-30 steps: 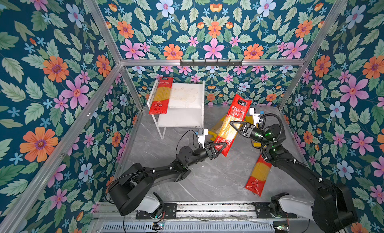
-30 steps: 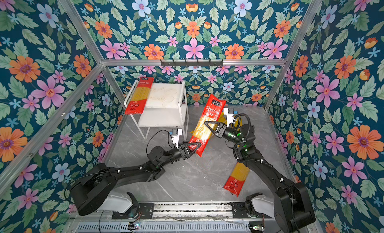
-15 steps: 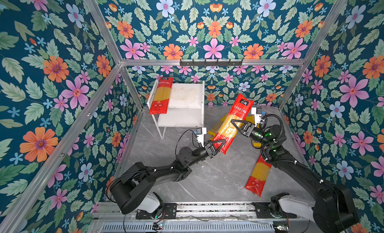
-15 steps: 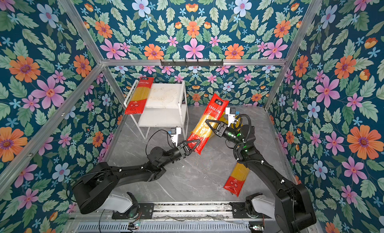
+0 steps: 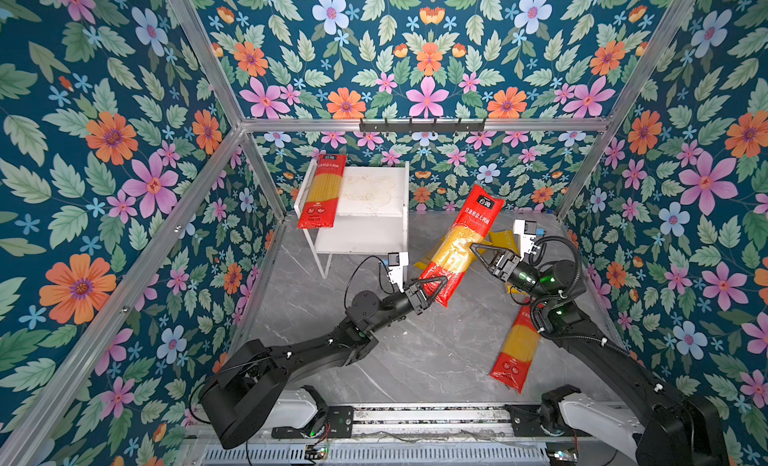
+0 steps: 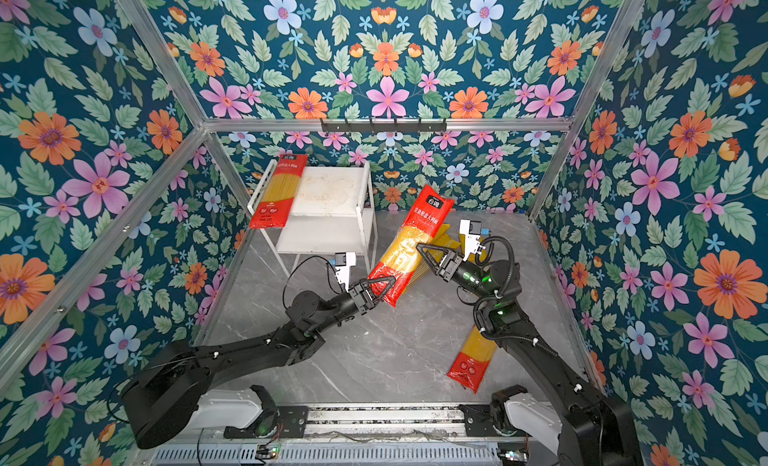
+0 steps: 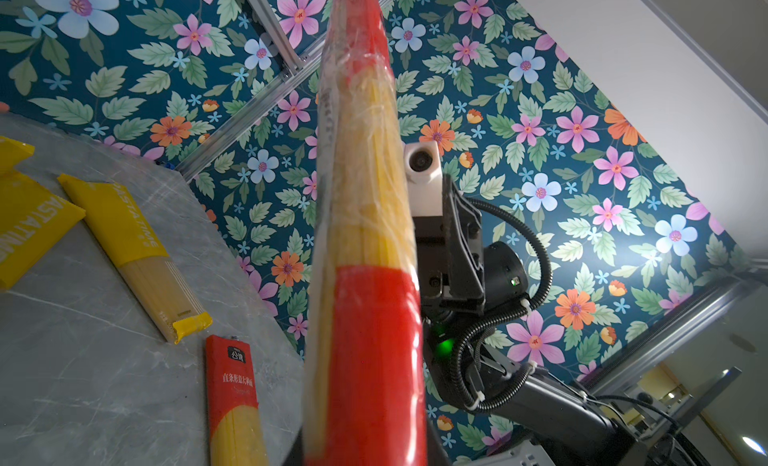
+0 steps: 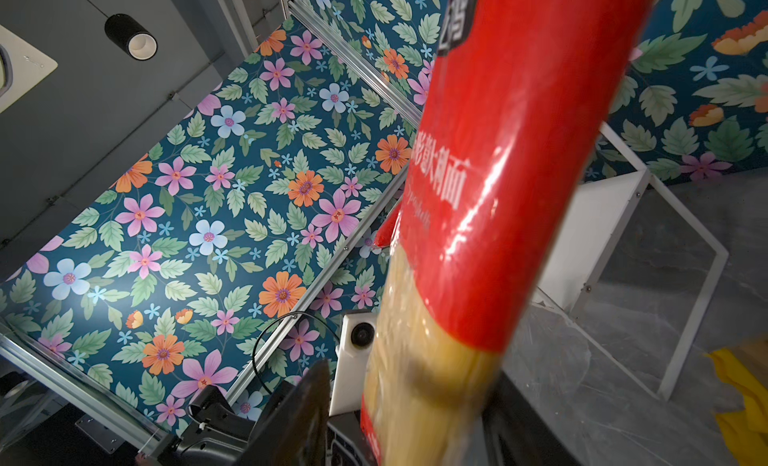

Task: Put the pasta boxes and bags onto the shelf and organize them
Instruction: 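Carry the red bag onto the shelf with the left gripper while the right releases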

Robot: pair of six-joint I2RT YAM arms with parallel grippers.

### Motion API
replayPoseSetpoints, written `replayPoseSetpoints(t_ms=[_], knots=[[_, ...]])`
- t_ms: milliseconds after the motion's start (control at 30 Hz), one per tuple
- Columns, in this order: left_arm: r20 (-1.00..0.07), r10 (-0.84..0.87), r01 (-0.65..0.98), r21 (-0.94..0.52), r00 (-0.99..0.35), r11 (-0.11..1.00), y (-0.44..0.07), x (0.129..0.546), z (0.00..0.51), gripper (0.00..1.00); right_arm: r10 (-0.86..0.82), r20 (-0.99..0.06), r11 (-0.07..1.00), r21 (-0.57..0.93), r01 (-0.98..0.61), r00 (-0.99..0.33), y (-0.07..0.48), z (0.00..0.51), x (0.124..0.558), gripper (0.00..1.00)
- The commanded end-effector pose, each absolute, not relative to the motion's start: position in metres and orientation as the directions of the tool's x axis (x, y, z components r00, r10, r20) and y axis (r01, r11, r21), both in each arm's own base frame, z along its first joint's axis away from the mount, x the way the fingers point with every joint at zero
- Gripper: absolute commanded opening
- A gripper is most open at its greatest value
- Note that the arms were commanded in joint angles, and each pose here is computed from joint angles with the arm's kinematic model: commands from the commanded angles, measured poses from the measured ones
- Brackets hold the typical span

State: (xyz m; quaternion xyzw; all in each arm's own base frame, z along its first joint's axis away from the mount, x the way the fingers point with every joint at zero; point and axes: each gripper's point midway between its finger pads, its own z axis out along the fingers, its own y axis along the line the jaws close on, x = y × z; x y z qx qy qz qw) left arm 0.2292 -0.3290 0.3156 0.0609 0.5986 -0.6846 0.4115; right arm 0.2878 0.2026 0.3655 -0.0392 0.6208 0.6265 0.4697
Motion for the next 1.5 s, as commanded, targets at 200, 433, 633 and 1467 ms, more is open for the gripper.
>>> replayPoseSetpoints(t_ms=[200, 433, 633, 1467], knots=[[-0.610, -0.610, 0.691, -0.710, -0.506, 0.136, -0.293, 0.247, 0.382, 0.00, 0.554, -0.636, 0.214, 0.732, -0.647, -0.537, 0.198, 0.361, 0.279, 0.61], [-0.602, -0.623, 0.521, -0.783, -0.499, 0.339, -0.251, 0.291, 0.404, 0.00, 0.561, -0.587, 0.207, 0.782, -0.588, -0.583, 0.199, 0.334, 0.287, 0.60], [-0.591, -0.623, 0.402, -0.806, -0.512, 0.434, -0.206, 0.327, 0.418, 0.00, 0.571, -0.543, 0.201, 0.820, -0.536, -0.616, 0.200, 0.309, 0.288, 0.59], [-0.460, -0.734, 0.245, -0.888, -0.499, 0.389, -0.144, 0.390, 0.410, 0.18, 0.600, -0.494, 0.220, 0.858, -0.464, -0.630, 0.197, 0.280, 0.286, 0.57]])
